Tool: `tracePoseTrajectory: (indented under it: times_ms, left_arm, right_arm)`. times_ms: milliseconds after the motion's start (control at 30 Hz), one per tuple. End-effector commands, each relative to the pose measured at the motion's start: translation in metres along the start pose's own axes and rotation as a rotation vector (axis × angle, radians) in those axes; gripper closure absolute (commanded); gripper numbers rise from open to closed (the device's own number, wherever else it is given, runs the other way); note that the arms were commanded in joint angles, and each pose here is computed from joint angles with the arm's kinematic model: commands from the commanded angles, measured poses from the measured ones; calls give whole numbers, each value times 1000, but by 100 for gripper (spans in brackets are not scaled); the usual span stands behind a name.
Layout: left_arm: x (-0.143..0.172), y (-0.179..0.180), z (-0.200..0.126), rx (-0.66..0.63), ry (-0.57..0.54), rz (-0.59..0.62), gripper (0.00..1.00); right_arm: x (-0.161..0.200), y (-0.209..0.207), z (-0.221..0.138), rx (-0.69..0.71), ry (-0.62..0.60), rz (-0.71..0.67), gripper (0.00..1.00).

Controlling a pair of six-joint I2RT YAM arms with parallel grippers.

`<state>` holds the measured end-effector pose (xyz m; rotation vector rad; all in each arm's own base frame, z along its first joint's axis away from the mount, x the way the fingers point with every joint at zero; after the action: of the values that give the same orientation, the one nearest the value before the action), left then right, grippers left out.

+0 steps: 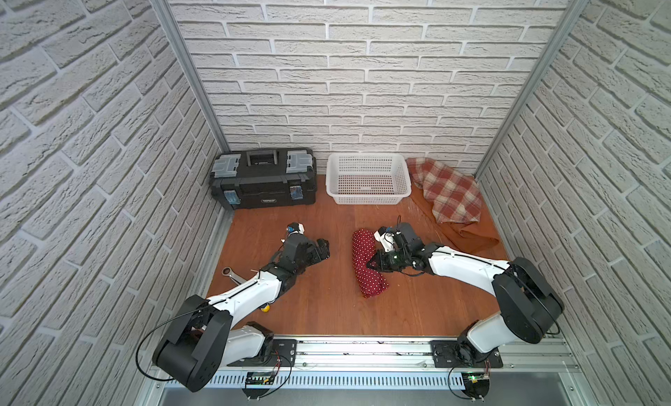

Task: Roll up the skirts
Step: Pick up the skirt from the center of the board.

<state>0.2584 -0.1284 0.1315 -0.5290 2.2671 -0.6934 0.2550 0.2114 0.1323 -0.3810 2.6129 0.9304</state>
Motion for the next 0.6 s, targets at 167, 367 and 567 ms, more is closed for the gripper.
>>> tracePoseTrajectory:
  times_ms: [167, 367, 567]
  left_arm:
    - [-20, -24, 11, 10, 6, 73, 2]
    - [-36, -56, 25, 90, 28, 84, 2]
    - [-31, -56, 25, 118, 55, 66, 2]
  right_arm:
    - [-41, 32, -48, 25, -157, -128, 98]
    - [-116, 34, -117, 244, -361, -236, 98]
    - [-214, 1, -142, 340, -442, -253, 98]
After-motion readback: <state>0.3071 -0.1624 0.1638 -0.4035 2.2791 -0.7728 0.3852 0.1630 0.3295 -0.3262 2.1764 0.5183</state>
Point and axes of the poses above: each gripper's point midway between its finger pads, its own z axis out along the fingers, its own y axis along the line the jaws close on, x = y × z, the point moved 7 cm from there along -z, back along the fingers, and after that the axes turned 11 degrees about -z, right-handed, at the moved point
